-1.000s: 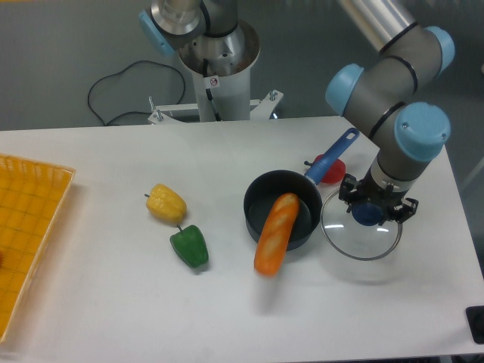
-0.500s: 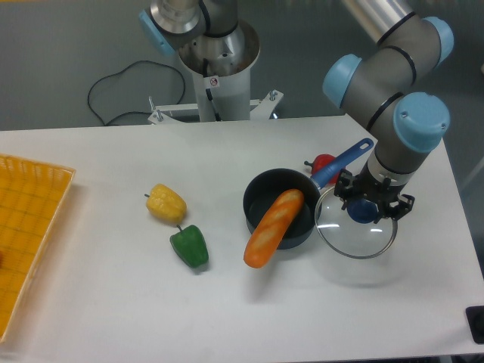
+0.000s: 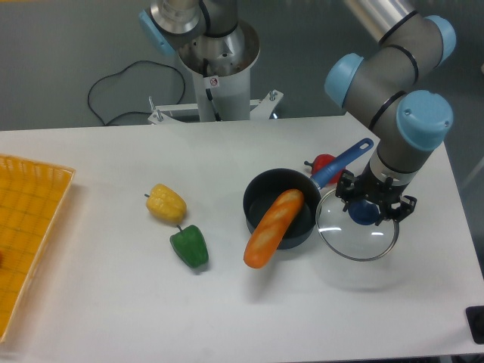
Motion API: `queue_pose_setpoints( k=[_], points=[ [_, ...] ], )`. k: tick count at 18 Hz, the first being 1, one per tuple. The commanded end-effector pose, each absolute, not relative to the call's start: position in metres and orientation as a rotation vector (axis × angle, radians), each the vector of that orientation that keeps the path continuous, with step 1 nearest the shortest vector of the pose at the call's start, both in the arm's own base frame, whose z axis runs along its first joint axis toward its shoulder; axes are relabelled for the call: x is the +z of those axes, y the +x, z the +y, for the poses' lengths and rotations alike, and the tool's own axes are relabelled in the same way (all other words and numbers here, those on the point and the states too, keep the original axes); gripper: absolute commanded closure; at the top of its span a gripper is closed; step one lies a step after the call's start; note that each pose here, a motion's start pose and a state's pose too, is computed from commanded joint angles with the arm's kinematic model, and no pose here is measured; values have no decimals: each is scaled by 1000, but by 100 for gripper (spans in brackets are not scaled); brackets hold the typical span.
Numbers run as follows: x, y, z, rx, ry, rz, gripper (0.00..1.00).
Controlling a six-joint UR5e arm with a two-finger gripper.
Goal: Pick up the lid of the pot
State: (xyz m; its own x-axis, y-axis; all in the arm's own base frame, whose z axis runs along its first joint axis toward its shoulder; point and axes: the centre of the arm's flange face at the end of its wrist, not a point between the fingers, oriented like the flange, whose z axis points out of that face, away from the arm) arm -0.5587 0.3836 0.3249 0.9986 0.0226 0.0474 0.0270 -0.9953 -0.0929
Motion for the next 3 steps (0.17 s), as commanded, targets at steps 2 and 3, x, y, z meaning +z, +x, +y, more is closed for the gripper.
queue_pose_setpoints(
  k=[2,3],
  points=[
    [325,-559,384,-68,-3046,-38,45],
    [325,-559,384,-68,-3046,-38,45]
  ],
)
